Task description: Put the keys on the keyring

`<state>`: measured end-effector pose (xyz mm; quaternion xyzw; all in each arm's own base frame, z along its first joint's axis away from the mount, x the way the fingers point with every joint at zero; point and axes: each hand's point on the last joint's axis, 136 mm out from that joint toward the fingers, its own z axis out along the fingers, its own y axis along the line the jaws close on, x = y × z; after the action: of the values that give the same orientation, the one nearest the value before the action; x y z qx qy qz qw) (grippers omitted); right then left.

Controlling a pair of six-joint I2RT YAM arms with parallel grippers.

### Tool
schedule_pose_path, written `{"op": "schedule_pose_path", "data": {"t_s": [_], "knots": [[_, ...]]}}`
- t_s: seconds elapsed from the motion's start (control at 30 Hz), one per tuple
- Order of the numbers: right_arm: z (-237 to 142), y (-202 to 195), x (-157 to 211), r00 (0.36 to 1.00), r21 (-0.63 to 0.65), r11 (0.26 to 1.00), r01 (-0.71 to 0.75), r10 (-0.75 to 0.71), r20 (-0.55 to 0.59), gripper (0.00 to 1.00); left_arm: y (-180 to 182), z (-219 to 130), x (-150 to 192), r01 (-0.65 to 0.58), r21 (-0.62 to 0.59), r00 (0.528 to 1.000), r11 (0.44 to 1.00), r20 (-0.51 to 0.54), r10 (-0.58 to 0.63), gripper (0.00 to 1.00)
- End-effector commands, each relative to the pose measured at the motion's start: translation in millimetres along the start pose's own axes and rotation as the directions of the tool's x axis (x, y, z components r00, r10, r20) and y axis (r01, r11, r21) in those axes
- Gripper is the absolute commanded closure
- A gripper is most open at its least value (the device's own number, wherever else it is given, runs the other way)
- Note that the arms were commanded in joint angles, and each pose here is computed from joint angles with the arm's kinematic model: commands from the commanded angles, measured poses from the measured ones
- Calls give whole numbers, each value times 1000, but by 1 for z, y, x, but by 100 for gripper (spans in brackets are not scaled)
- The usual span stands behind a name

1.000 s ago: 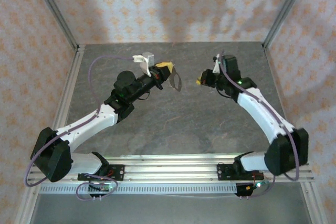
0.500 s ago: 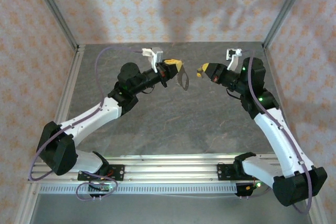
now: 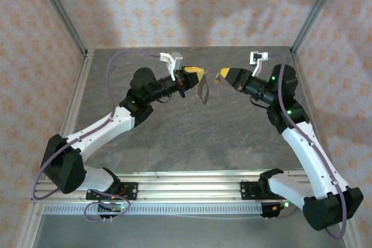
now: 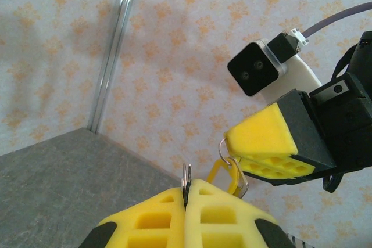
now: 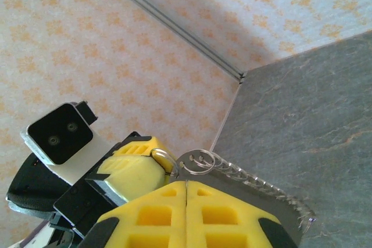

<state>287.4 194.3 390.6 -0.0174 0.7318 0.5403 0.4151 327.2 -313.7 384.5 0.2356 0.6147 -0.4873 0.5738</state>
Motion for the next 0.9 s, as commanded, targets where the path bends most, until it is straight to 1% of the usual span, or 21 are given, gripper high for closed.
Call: {"op": "schedule_pose_path", "data": {"t_s": [0.0,0.17,0.4,0.7,0.87], "knots": [[-5,40,-11,998,-103,993,63,-61,28,100,-18,4,-17,-49,57,999,997,25,48,100],[1,51,-8,997,-128,989,76,-75,12,100,-21,6,-16,-48,65,999,997,22,46,100],[7,56,-6,997,-149,986,72,-73,-2,100,-21,8,-16,-43,60,999,997,24,41,100],[14,43,0,998,-120,991,59,-62,-22,100,-19,9,-22,-31,44,998,999,58,29,100],[19,34,1,998,-96,994,55,-58,-27,100,-18,10,-22,-25,42,998,999,60,22,100]]}}
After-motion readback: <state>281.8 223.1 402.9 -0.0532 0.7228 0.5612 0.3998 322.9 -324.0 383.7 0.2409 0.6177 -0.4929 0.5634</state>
